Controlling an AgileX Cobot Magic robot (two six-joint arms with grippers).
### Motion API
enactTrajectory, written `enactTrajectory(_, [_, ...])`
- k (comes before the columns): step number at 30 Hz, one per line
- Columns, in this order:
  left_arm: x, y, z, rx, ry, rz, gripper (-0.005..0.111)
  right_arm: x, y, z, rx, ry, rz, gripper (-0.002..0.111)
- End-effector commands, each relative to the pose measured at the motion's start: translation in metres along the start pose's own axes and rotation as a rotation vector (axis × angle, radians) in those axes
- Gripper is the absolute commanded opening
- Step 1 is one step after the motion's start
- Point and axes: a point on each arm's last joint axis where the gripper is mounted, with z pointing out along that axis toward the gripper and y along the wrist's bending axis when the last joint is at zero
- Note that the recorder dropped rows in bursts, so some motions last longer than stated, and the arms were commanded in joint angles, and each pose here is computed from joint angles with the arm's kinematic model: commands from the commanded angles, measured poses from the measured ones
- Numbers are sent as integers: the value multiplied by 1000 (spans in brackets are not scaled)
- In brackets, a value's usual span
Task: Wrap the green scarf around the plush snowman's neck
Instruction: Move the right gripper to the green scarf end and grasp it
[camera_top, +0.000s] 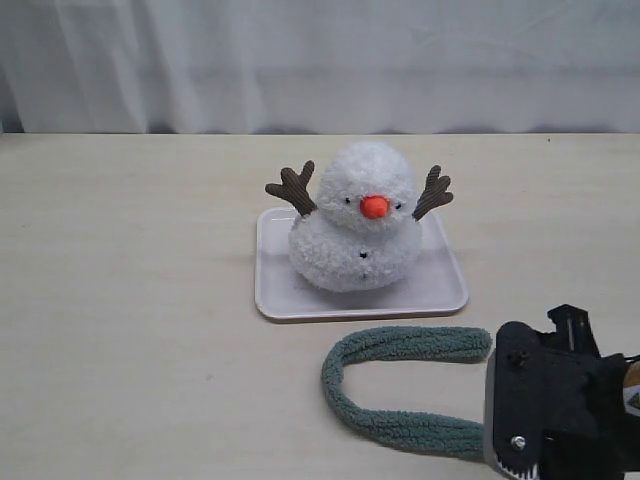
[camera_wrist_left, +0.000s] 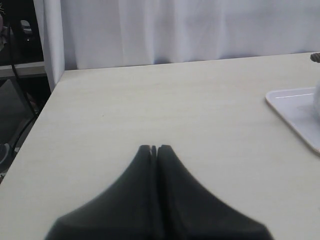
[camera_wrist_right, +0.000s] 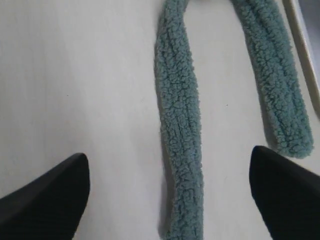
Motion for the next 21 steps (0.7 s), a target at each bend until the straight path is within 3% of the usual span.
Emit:
enactTrajectory(1, [0,0,0,6,-15,0,0,0,-2,19,-18,33,12,81])
enactTrajectory(8, [0,0,0,6,-15,0,0,2,-5,48,-74,110,18,81])
enactTrajectory(21, [0,0,0,6,-15,0,0,8,-19,86,-23,251,43,81])
